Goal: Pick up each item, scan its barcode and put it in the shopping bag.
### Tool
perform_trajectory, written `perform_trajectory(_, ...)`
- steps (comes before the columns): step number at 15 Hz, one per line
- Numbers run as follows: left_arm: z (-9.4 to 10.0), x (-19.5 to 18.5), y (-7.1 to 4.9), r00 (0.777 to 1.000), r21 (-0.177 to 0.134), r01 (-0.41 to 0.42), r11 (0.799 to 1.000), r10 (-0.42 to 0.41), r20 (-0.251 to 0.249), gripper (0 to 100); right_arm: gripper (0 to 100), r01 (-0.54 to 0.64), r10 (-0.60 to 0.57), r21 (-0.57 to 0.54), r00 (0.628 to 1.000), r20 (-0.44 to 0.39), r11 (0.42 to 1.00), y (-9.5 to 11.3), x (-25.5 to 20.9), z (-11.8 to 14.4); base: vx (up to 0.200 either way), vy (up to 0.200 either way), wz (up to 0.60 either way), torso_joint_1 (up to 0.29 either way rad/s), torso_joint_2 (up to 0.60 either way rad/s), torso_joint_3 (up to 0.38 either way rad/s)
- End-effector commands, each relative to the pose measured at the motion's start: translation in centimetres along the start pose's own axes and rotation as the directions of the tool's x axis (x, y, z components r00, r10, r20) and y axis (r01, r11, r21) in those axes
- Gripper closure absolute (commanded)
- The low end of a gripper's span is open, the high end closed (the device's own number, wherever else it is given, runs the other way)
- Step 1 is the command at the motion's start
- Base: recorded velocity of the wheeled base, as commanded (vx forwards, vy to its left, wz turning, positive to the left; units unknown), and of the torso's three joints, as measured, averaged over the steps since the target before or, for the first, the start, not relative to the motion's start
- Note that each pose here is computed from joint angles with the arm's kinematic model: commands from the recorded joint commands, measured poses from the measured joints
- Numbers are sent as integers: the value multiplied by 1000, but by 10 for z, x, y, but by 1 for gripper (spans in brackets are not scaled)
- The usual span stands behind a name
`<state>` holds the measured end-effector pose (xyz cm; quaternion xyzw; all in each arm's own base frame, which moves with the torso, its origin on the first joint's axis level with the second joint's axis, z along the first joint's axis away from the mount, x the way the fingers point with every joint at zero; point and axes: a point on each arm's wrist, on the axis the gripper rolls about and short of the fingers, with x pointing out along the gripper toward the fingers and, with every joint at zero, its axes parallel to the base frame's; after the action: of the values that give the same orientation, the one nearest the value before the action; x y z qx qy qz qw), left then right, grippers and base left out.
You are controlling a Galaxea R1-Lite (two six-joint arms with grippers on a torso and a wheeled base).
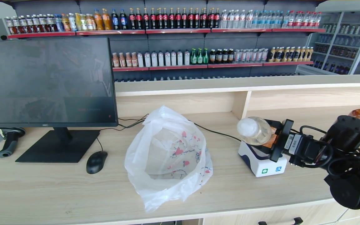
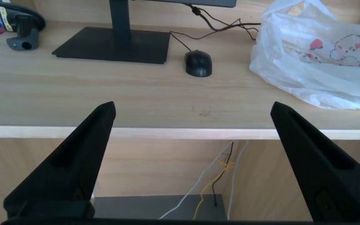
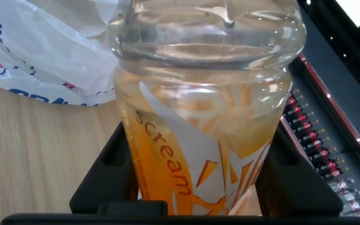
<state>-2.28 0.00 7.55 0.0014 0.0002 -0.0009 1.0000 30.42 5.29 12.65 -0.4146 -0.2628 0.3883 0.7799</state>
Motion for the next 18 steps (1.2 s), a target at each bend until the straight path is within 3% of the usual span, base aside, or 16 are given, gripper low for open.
perform_trajectory(1, 0, 0, 0, 1000, 0, 0, 1000, 0, 0, 0, 100, 6, -6, -7, 1000, 3, 1000, -2, 0, 1, 0, 0, 0, 0, 0, 0)
perform_trajectory(5, 0, 0, 0, 1000, 0, 0, 1000, 0, 0, 0, 100, 24, -24, 7, 999, 22, 1000, -9, 2, 10, 0, 0, 0, 0, 0, 0)
perform_trajectory(10, 0, 0, 0, 1000, 0, 0, 1000, 0, 0, 0, 100, 220, -217, 107, 975, -42, 970, -35, -7, 48, 0, 0, 0, 0, 0, 0)
perform_trajectory(11, 0, 0, 0, 1000, 0, 0, 1000, 0, 0, 0, 100, 264, -251, 182, 964, -90, 947, -29, -10, 58, 0, 0, 0, 0, 0, 0)
perform_trajectory(13, 0, 0, 0, 1000, 0, 0, 1000, 0, 0, 0, 100, 467, -419, 298, 883, -214, 833, -30, -18, 85, 0, 0, 0, 0, 0, 0)
perform_trajectory(16, 0, 0, 0, 1000, 0, 0, 1000, 0, 0, 0, 100, 604, -553, 405, 796, -248, 687, -43, -13, 101, 0, 0, 0, 0, 0, 0)
perform_trajectory(18, 0, 0, 0, 1000, 0, 0, 1000, 0, 0, 0, 100, 635, -584, 458, 766, -268, 622, -45, -12, 104, 0, 0, 0, 0, 0, 0)
